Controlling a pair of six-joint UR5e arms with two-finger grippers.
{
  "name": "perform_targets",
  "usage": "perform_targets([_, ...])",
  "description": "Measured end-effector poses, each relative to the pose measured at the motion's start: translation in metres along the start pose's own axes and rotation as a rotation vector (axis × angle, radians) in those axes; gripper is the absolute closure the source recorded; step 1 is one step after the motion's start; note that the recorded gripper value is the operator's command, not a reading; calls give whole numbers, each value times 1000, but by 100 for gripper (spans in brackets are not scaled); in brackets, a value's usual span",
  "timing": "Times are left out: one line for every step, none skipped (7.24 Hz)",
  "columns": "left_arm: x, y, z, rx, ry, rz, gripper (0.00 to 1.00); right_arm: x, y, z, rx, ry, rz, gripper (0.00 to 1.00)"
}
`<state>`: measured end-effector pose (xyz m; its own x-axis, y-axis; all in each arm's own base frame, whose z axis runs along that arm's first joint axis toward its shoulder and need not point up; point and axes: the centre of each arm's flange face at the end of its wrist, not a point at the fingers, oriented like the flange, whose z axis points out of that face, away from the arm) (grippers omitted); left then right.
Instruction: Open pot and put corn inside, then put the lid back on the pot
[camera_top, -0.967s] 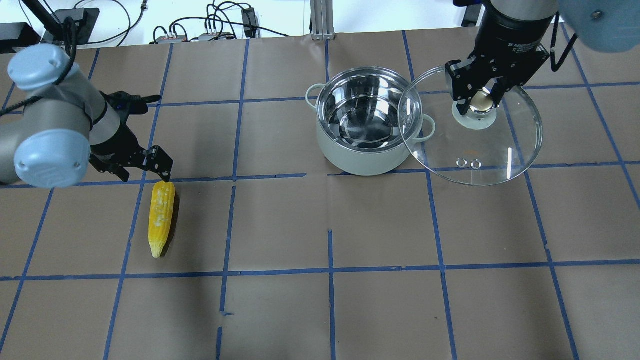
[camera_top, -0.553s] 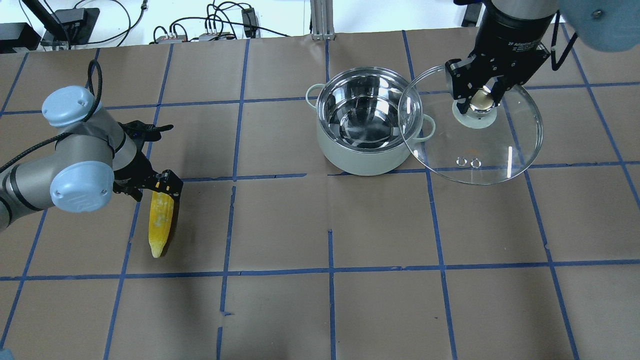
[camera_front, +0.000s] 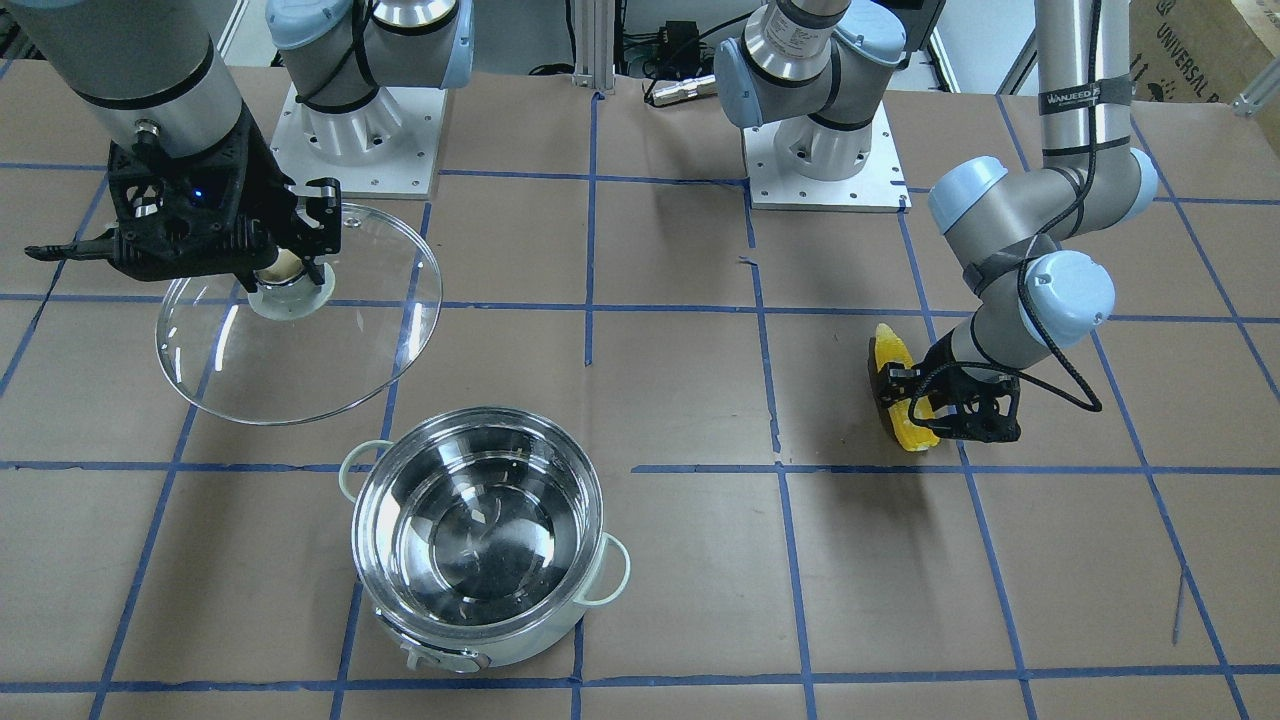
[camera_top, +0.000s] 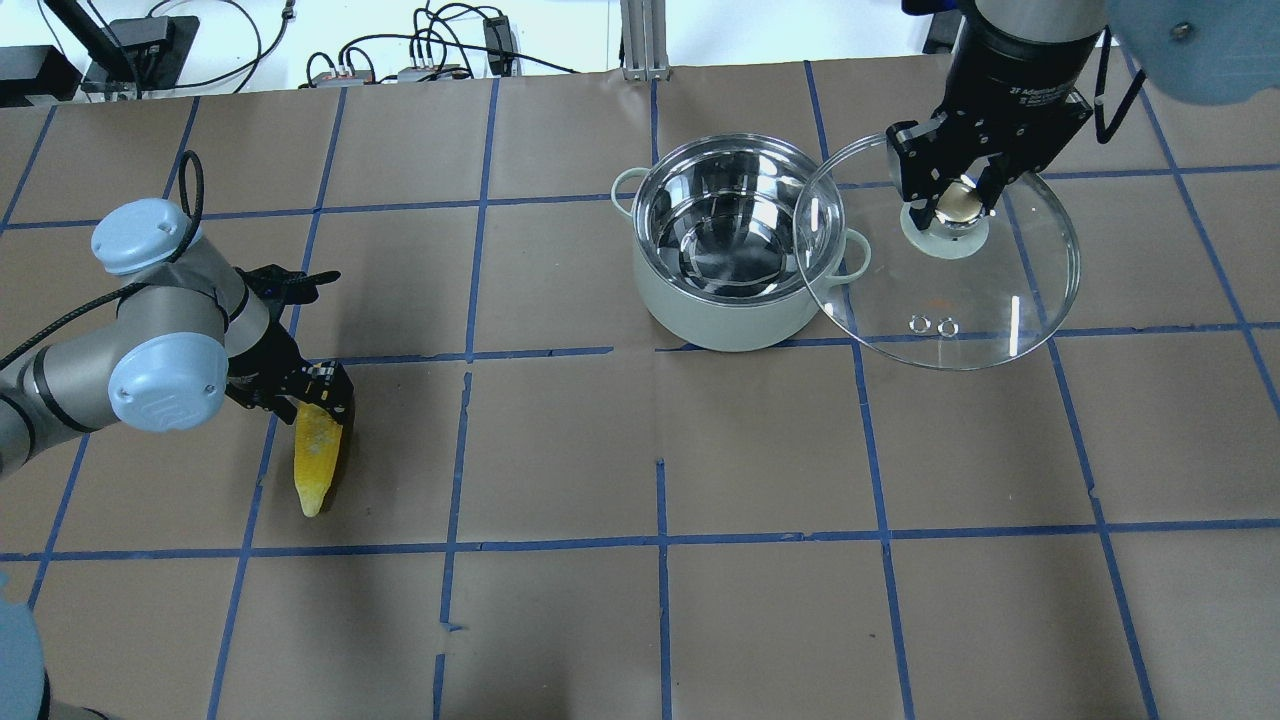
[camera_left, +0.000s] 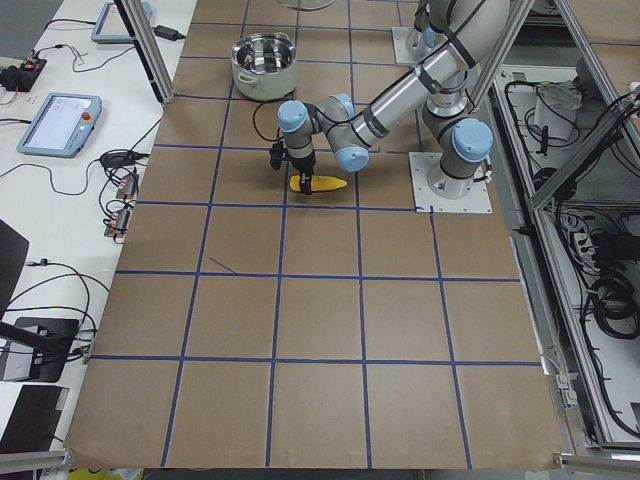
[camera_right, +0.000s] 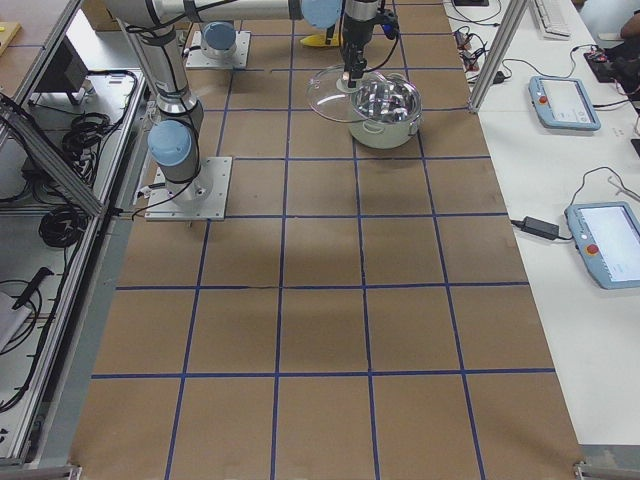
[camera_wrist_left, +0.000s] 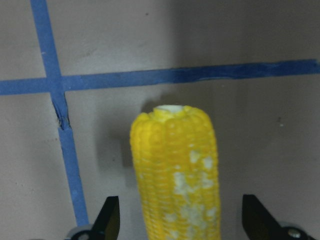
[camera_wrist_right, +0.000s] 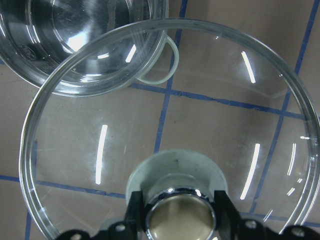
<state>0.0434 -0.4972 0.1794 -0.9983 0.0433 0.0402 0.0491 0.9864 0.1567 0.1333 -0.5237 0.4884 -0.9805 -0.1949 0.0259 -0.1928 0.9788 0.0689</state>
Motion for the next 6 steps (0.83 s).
perform_targets([1,0,0,2,7,0,77,1,-4,4,1,0,0,66])
perform_targets([3,0,-4,12,15,-1,77,3,-9,10,-5,-2,1,66])
perform_targets([4,-2,-15,26,14,-3,77,4,-13,14,-10,-3,2,66])
perform_targets([10,-5,-33,37,10,-14,77,7,-15,16,-8,-2,6,66])
perform_targets([27,-10,-54,43,7,-23,77,13,-17,17,-7,-3,10,66])
perform_targets([54,-16,-76,49,1,-26,77,18,-18,20,-11,-5,9,66])
